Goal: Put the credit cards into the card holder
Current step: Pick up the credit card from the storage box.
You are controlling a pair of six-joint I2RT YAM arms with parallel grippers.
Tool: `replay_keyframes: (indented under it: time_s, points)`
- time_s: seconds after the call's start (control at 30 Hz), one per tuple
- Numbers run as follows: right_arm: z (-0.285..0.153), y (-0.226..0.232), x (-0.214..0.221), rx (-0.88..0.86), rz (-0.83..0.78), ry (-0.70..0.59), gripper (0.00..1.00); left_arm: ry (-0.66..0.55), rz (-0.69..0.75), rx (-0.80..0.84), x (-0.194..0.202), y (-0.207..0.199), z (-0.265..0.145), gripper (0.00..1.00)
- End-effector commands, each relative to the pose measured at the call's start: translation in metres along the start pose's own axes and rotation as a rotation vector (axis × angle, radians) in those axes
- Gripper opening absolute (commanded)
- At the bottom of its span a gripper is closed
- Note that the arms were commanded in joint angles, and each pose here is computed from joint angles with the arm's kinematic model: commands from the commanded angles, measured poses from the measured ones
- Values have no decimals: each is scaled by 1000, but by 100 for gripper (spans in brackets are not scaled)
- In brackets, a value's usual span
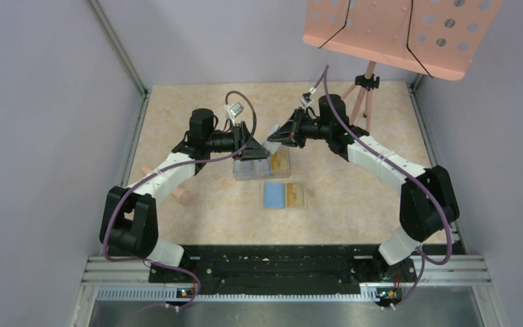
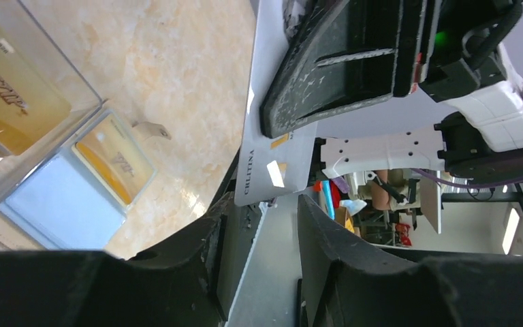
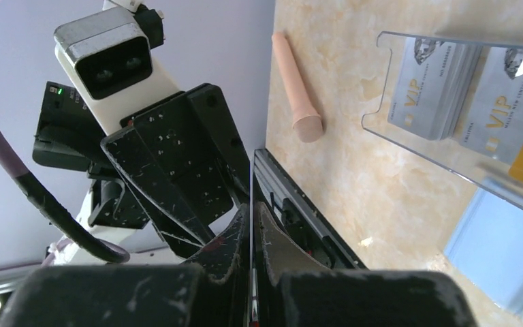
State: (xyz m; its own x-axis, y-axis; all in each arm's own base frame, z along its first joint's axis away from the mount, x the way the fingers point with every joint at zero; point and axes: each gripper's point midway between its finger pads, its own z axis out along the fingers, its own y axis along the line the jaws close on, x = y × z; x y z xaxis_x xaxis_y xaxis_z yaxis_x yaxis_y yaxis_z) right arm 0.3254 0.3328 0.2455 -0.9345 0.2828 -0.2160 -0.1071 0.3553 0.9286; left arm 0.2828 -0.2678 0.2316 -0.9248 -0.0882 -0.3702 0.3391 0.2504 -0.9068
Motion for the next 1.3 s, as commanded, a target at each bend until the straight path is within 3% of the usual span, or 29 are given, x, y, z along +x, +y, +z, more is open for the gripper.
replay_keyframes:
  time_s: [0.0, 0.2, 0.37, 0.43, 0.57, 0.67, 0.83, 0.93, 1.07, 1.27]
  points:
    - [1, 17, 3, -82, -14, 22, 0, -26, 56, 89, -10, -19, 1, 43]
    - [1, 16, 9, -96, -12, 56, 0, -90, 21, 166, -18, -27, 2, 50]
    - [0, 19, 11, -115, -19, 67, 0, -117, -12, 193, -23, -24, 5, 46]
    - [0, 19, 12, -116, -19, 76, 0, -132, -14, 197, -25, -24, 6, 39]
    - [0, 16, 13, -107, -26, 75, 1, -147, -7, 207, -28, -26, 5, 3]
    - [0, 15, 12, -104, -33, 67, 13, -167, -3, 205, -29, -29, 4, 0]
    - [-9, 17, 8, -100, -60, 8, 47, -245, 5, 175, -35, -30, -1, 0]
    - [-17, 23, 6, -138, -61, -36, 56, -291, 10, 161, -37, -32, -5, 0]
    - [-25, 38, 5, -234, -76, -72, 57, -328, 14, 154, -38, -33, -9, 0]
    - [-31, 53, 4, -300, -96, -93, 44, -333, 15, 153, -37, -34, -11, 0]
